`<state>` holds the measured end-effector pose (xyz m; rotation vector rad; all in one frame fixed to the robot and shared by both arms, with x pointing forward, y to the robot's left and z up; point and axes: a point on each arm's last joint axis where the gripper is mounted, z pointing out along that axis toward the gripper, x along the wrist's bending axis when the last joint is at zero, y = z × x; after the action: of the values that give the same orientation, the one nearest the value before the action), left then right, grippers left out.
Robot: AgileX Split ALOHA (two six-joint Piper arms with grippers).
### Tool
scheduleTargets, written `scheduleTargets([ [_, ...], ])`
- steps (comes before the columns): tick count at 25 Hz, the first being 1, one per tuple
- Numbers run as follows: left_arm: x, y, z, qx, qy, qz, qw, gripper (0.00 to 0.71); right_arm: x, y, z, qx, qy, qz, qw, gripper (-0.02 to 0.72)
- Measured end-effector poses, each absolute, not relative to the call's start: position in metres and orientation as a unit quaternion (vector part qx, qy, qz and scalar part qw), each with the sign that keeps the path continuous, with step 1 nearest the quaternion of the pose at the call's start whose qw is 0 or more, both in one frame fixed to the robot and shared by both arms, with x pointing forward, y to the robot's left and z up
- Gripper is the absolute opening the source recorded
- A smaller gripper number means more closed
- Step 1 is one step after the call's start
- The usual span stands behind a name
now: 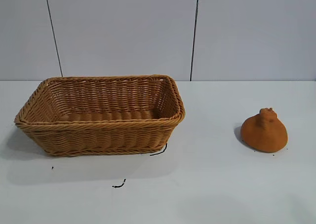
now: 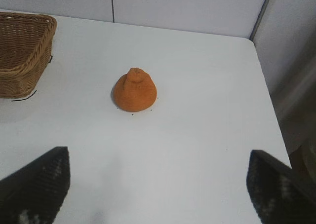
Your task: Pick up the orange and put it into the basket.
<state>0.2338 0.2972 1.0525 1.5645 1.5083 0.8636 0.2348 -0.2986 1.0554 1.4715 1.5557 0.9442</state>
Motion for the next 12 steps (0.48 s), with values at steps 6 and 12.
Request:
scheduleTargets([
  [6,0.234,0.297,1.052,0.616,0.594,0.340,0.390,0.639,0.235,-0.299,1.055,0.579,0.612,0.372,0.390,0.695],
  [12,0.234,0.297,1.053,0.616,0.594,0.340,0.391,0.639,0.253,-0.300,1.064,0.596,0.629,0.339,0.366,0.695],
])
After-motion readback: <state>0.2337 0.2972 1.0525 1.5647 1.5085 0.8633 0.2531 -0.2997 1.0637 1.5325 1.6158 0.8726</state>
